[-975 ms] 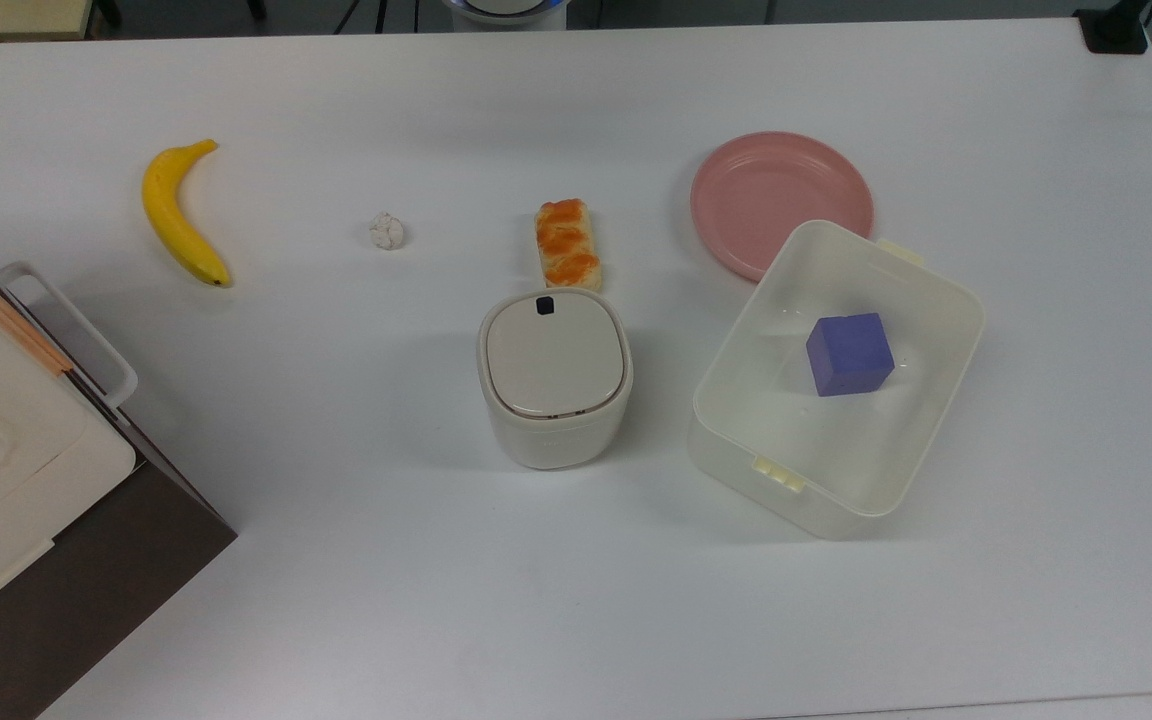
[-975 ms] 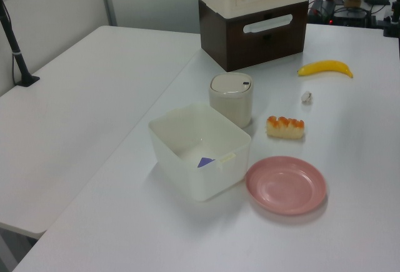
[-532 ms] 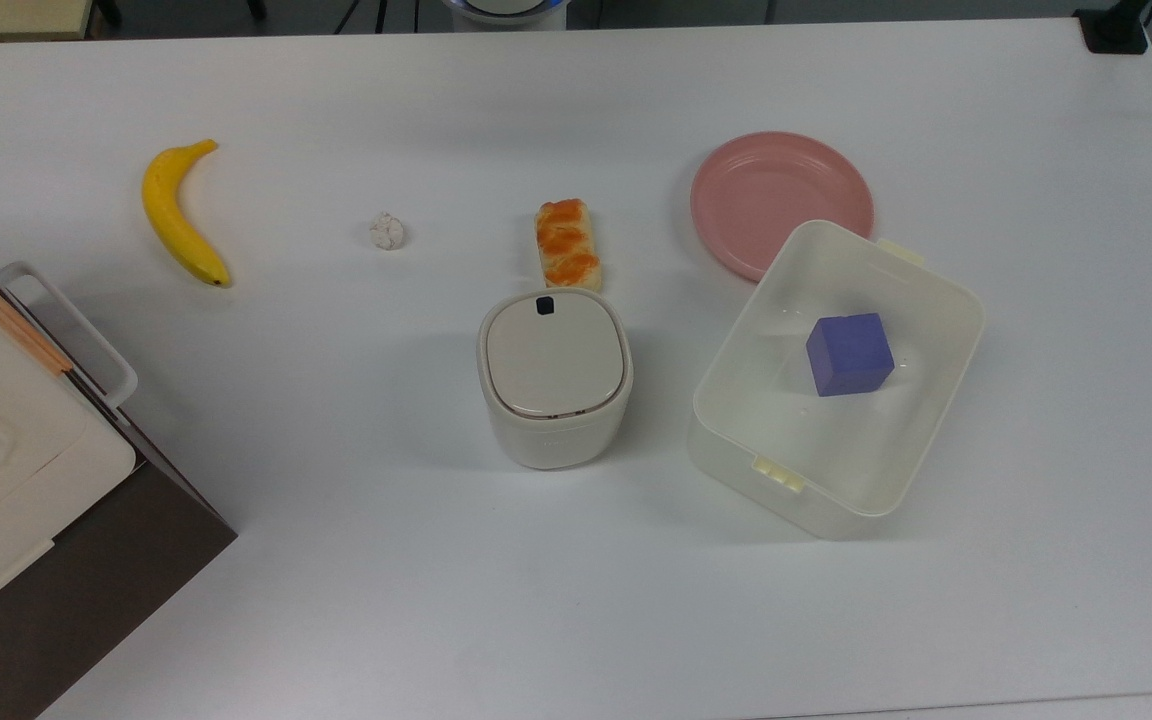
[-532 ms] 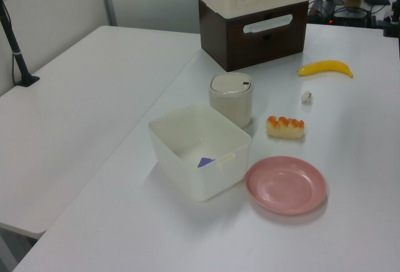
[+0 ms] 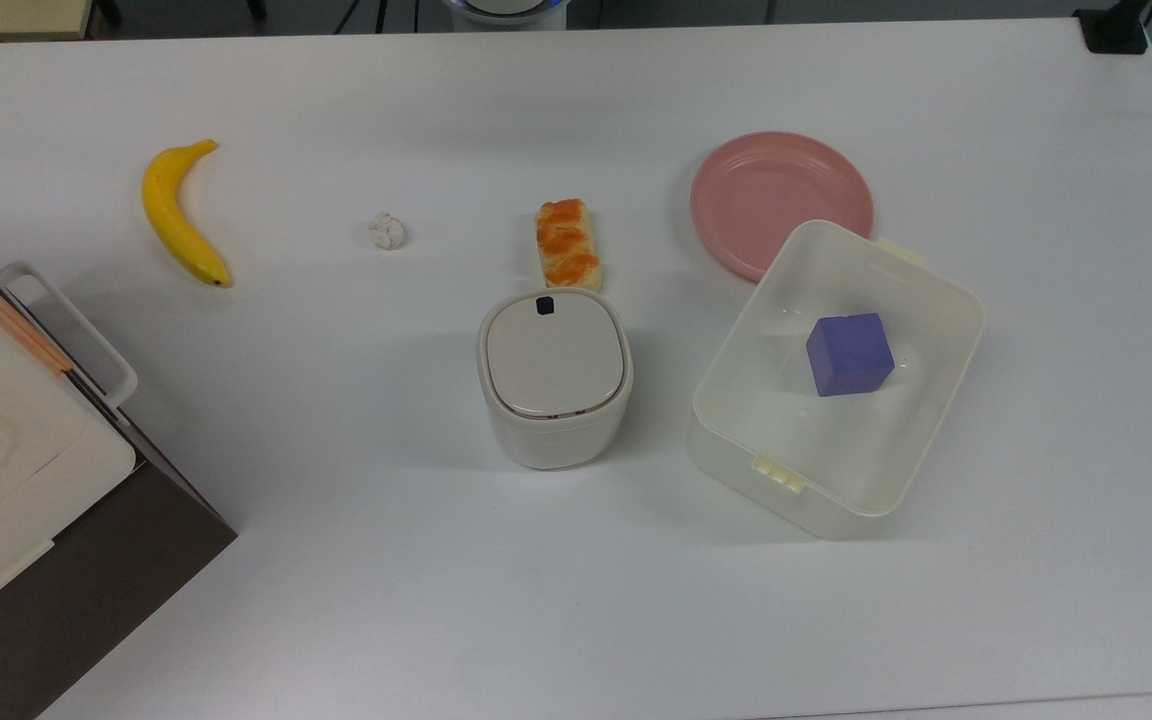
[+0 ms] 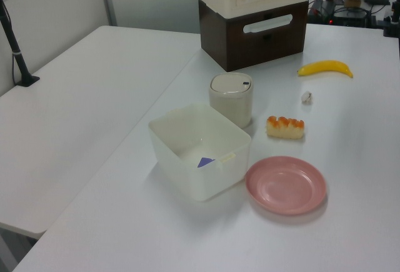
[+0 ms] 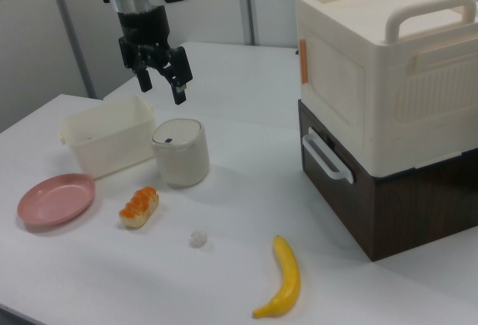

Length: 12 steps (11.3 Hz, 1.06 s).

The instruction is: Open the trash can

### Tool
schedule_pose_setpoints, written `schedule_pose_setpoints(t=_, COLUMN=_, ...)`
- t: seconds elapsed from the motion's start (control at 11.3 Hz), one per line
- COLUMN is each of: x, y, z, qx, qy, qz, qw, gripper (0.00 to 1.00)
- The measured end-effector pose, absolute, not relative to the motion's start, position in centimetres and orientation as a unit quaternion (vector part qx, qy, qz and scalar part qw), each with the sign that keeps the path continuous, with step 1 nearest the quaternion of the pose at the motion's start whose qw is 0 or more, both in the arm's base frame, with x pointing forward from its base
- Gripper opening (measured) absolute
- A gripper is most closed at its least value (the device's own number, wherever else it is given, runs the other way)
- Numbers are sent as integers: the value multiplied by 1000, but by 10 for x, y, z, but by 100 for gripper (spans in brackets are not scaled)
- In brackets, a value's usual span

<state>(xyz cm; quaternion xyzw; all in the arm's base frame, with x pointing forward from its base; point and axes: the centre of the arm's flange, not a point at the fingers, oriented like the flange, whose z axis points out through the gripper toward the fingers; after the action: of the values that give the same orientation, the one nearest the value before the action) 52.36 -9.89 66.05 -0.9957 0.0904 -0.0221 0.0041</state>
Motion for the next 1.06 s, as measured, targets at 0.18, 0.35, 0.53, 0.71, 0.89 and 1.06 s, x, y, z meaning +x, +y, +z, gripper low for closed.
schedule_pose_setpoints(t=0.18, x=522, y=-98, z=659, qx=-996, qy=90, qz=-15, qw=5, gripper=100)
schedule_pose_setpoints(t=0.35, x=522, y=-98, z=658, qx=-996, qy=90, qz=-11, qw=5, gripper=100)
schedule_pose_setpoints(t=0.53, x=522, y=-98, z=658, qx=-996, qy=90, qz=-11, qw=5, gripper=100)
schedule_pose_setpoints(t=0.71, x=522, y=-98, z=657, qx=-997, qy=79, qz=-11, qw=5, gripper=100)
schedule_pose_setpoints(t=0.89, x=522, y=-100, z=657, qx=-999, qy=50, qz=-11, qw=5, gripper=100)
schedule_pose_setpoints(t=1.06, x=521, y=-104, z=659, qx=-999, qy=48, qz=-12, qw=4, gripper=100)
